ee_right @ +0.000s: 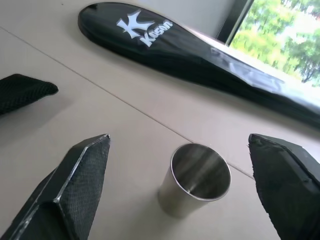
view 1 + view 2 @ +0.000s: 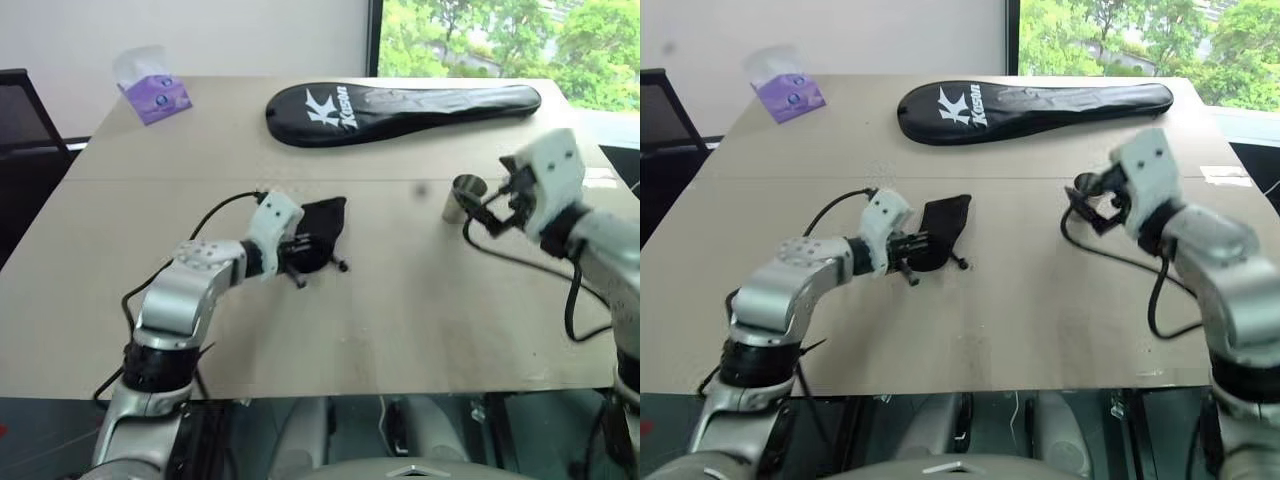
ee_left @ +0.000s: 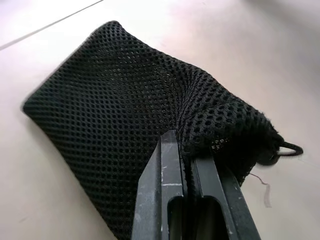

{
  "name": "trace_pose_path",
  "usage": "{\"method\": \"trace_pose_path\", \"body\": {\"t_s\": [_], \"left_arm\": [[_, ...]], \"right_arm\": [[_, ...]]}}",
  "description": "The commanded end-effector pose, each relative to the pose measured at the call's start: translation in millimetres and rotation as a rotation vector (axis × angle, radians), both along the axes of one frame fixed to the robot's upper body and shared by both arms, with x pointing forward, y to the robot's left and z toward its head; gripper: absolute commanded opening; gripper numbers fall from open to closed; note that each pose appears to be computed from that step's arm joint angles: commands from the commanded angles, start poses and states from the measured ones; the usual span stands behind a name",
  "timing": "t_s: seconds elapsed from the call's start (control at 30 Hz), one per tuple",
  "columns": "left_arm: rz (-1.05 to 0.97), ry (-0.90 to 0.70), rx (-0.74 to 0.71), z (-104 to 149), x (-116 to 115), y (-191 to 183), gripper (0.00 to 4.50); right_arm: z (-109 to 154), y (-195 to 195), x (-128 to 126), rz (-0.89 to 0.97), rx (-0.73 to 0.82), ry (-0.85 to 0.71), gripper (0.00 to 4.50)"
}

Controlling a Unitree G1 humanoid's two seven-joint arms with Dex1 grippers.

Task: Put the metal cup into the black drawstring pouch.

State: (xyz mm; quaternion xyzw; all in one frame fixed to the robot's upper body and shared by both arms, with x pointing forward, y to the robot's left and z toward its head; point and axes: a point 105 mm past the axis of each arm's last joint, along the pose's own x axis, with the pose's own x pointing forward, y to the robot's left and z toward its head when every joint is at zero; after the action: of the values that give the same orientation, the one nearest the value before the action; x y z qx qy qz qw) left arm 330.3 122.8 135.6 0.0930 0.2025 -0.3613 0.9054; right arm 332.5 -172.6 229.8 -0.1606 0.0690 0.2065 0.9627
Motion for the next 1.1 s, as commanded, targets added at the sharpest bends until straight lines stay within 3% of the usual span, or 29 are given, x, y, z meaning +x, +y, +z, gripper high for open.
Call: {"method": "trace_pose_path", "body": {"t_s": [0.03,0.17,0.5,0.6,0.8,0.87,1.1], "left_arm": [[0.031,0.001,0.041,1.2,1.4,-2.8,0.06],[0.077,-0.030,0.133,0.9,3.9,-1.1,0.06],[0.138,-0.048,0.136,3.3,-3.7,3.7,0.06],[0.160,-0.042,0.138,1.5,-6.0,7.4,0.00],[0.214,-0.042,0.173,-2.7,-11.8,13.6,0.00],[0.237,-0.019,0.174,-3.0,-12.5,14.9,0.00],[0.222,0.044,0.219,6.4,-3.8,18.1,0.00]], "right_arm": [[1.2,-16.8,15.7,-0.068,0.044,0.097,4.50],[-12.9,-26.6,34.2,-0.098,0.065,0.215,4.50],[-26.9,-38.3,74.9,-0.107,0.073,0.358,4.50],[-32.1,-40.3,81.3,-0.095,0.037,0.391,3.72],[-44.9,-38.4,85.2,-0.020,-0.071,0.418,0.81],[-42.1,-38.2,84.7,-0.004,-0.076,0.404,0.03],[-16.1,-28.0,57.0,0.077,0.018,0.270,0.01]]}}
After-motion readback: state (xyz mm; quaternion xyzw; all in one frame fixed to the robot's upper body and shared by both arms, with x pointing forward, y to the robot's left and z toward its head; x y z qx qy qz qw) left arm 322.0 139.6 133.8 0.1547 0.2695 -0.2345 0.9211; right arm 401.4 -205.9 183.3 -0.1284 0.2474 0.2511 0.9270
